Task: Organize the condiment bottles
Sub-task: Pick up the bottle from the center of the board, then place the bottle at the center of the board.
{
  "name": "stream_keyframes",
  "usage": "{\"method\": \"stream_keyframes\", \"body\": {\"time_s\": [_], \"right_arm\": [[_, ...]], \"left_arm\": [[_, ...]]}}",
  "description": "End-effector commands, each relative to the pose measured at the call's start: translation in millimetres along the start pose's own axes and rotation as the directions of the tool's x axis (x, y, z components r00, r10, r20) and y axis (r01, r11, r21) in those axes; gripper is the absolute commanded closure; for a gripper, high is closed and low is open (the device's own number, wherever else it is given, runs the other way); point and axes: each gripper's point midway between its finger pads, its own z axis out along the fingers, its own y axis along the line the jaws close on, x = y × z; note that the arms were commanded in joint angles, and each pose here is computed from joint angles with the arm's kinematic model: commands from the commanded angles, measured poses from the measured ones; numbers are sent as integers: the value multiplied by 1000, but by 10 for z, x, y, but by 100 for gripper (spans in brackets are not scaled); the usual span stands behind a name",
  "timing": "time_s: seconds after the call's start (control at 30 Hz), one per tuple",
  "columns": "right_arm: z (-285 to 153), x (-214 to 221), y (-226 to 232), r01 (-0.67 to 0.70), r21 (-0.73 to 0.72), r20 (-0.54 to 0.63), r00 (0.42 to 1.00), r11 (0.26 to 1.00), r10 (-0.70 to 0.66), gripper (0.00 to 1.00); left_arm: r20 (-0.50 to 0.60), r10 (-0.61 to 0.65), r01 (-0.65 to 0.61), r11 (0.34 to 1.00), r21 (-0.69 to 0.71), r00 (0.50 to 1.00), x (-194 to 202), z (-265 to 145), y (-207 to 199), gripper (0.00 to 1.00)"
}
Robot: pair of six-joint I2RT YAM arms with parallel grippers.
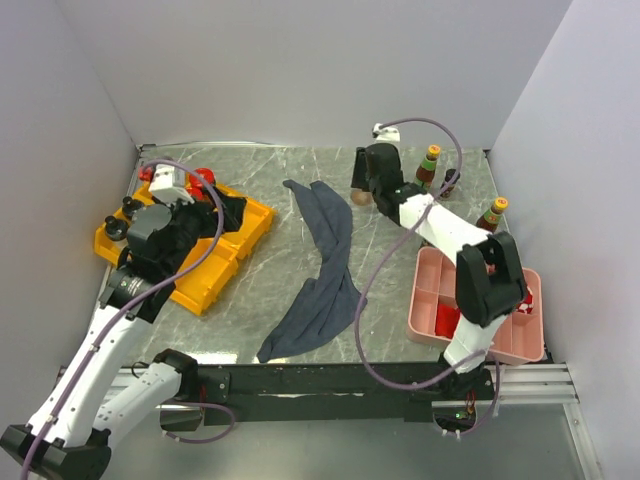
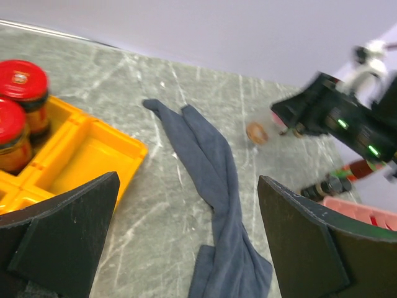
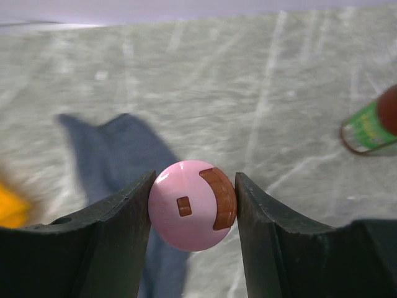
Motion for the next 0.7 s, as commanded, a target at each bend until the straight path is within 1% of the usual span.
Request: {"method": "stream_keyframes", "body": {"time_s": [0.0, 0.07, 0.1, 0.17, 0.23, 0.33, 0.4, 0.43, 0.5, 0.57, 0.67], "right_arm": [[-546, -209, 593, -50, -138, 98, 993, 989, 64, 51], [-693, -75, 750, -46, -178, 83, 995, 983, 61, 50], [-797, 11, 954, -50, -228, 71, 995, 972, 68, 50], [-895, 175, 1139, -58, -285, 40, 997, 957, 73, 50], [-1033, 340, 1432, -67, -367, -2, 997, 928, 72, 50], [-1199, 496, 1745, -63, -430, -18, 998, 901, 61, 50], [-1235, 551, 1842, -50, -427, 6, 998, 903, 59, 50], [-1271, 659, 1936, -31, -435, 5, 999, 900, 37, 50], [-1285, 727, 1983, -6, -416, 28, 999, 909, 20, 50], [-1350, 817, 2091, 19, -430, 41, 999, 903, -2, 49], [-1375, 959, 2159, 35, -424, 32, 999, 905, -24, 46]], "left_arm": [[98, 2, 6, 996, -83, 995, -196, -107, 142, 1], [134, -2, 17, 994, -111, 991, -248, -157, 200, 1], [142, -4, 20, 993, -113, 990, -258, -177, 208, 1], [178, -12, 33, 993, -112, 984, -323, -237, 211, 0], [195, -16, 38, 993, -111, 981, -333, -276, 223, 1], [216, -21, 46, 993, -113, 976, -365, -309, 233, 1], [219, -18, 47, 991, -127, 976, -371, -318, 258, 1], [221, -19, 49, 990, -130, 975, -381, -319, 262, 1], [221, -16, 48, 989, -140, 975, -376, -320, 280, 1], [223, -18, 50, 989, -140, 975, -387, -321, 277, 1], [219, -18, 49, 989, -137, 975, -374, -315, 274, 1]]}}
